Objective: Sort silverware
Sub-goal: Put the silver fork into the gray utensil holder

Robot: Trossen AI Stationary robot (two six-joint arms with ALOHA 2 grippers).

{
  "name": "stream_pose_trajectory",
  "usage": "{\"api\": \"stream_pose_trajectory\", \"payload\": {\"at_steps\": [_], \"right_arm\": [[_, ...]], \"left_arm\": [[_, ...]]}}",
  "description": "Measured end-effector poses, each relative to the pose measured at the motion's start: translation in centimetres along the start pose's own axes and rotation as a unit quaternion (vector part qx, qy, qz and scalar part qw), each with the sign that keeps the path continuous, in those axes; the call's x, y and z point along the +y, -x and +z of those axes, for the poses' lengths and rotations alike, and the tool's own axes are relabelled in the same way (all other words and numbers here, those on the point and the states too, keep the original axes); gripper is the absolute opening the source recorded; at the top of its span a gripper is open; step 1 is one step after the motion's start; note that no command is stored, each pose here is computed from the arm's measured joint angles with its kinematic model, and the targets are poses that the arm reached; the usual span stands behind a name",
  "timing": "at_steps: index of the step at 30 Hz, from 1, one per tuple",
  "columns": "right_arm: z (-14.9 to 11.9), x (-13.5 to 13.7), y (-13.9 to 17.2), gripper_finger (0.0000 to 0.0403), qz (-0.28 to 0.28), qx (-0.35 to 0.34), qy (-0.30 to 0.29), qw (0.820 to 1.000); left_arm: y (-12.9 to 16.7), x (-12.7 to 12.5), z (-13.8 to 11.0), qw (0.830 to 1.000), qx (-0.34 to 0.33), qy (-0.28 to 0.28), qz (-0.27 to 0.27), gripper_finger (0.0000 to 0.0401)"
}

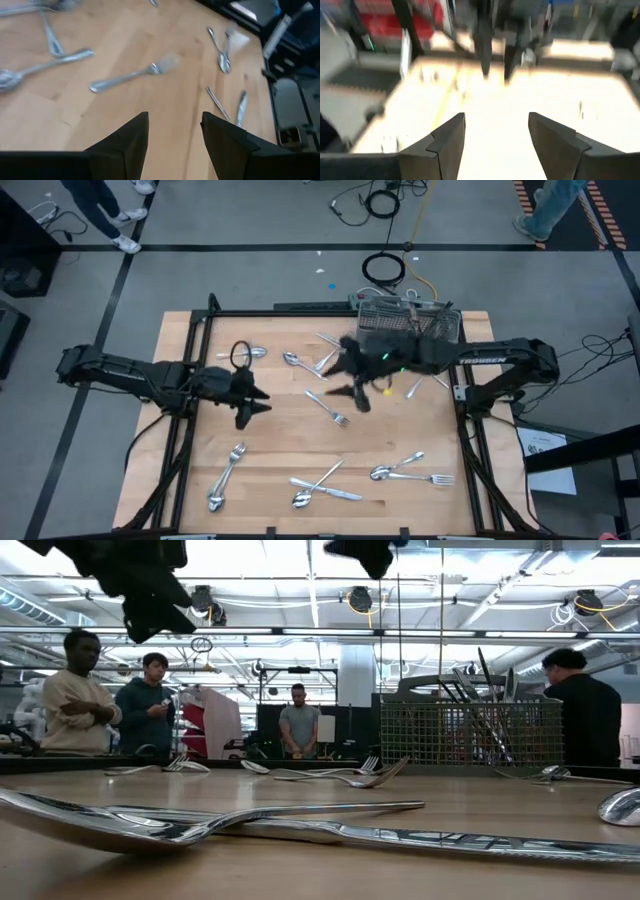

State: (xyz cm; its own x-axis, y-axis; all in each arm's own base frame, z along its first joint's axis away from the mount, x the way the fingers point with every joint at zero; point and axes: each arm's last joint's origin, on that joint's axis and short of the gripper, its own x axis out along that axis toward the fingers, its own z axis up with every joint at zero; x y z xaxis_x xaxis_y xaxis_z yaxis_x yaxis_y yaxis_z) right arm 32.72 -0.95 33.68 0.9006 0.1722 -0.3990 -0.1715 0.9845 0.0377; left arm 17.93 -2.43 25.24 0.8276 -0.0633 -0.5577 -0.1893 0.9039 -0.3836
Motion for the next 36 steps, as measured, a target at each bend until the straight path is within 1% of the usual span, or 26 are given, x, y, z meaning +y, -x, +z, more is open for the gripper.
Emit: {"api": "stream_pose_trajectory", "payload": {"at_steps": [3,6,8,10,13,15,19,23,25,28,32,35,36], "right_arm": [[-1.1,1.4,-1.6,0.021,-0.004,0.072,0.003,0.997],[-2.9,3.3,-2.8,0.021,0.022,0.157,0.0,0.987],[-4.5,4.9,-3.4,0.021,0.04,0.222,-0.013,0.974],[-5.9,6.6,-3.5,0.021,0.052,0.288,-0.036,0.956],[-7.3,8.9,-3.3,0.021,0.051,0.357,-0.078,0.929],[-8.0,10.6,-3.1,0.021,0.044,0.391,-0.108,0.913],[-8.8,13.8,-2.2,0.021,0.031,0.433,-0.156,0.887],[-9.5,16.9,-1.1,0.021,0.019,0.458,-0.186,0.869],[-9.8,18.2,-0.6,0.021,0.009,0.464,-0.2,0.863],[-10.6,20.0,0.5,0.021,-0.028,0.472,-0.201,0.858],[-11.3,21.9,1.7,0.021,-0.06,0.468,-0.181,0.863],[-11.9,22.7,2.3,0.021,-0.078,0.465,-0.173,0.865],[-12.3,22.8,2.4,0.0209,-0.081,0.467,-0.173,0.863]], "left_arm": [[0.1,-0.7,-0.4,1.0,0.002,-0.015,-0.001,0.0192],[0.1,-1.1,-0.7,1.0,-0.002,-0.029,0.004,0.0192],[0.2,-1.3,-0.9,0.999,-0.004,-0.044,0.007,0.0192],[0.2,-1.5,-0.9,0.998,-0.007,-0.059,0.01,0.0192],[0.2,-1.6,-0.9,0.996,-0.015,-0.083,0.011,0.0192],[0.0,-1.8,-0.6,0.994,-0.03,-0.104,0.005,0.0192],[-0.9,-2.4,0.0,0.986,-0.059,-0.153,-0.006,0.0192],[-2.4,-2.8,0.4,0.977,-0.078,-0.2,-0.008,0.0192],[-3.3,-2.8,0.6,0.973,-0.083,-0.214,-0.007,0.0192],[-4.6,-2.9,1.0,0.97,-0.096,-0.22,-0.024,0.0192],[-5.8,-2.9,1.9,0.969,-0.115,-0.214,-0.051,0.0192],[-6.2,-3.0,2.8,0.967,-0.131,-0.209,-0.06,0.0192],[-6.3,-3.0,3.1,0.967,-0.134,-0.208,-0.06,0.0192]]}}
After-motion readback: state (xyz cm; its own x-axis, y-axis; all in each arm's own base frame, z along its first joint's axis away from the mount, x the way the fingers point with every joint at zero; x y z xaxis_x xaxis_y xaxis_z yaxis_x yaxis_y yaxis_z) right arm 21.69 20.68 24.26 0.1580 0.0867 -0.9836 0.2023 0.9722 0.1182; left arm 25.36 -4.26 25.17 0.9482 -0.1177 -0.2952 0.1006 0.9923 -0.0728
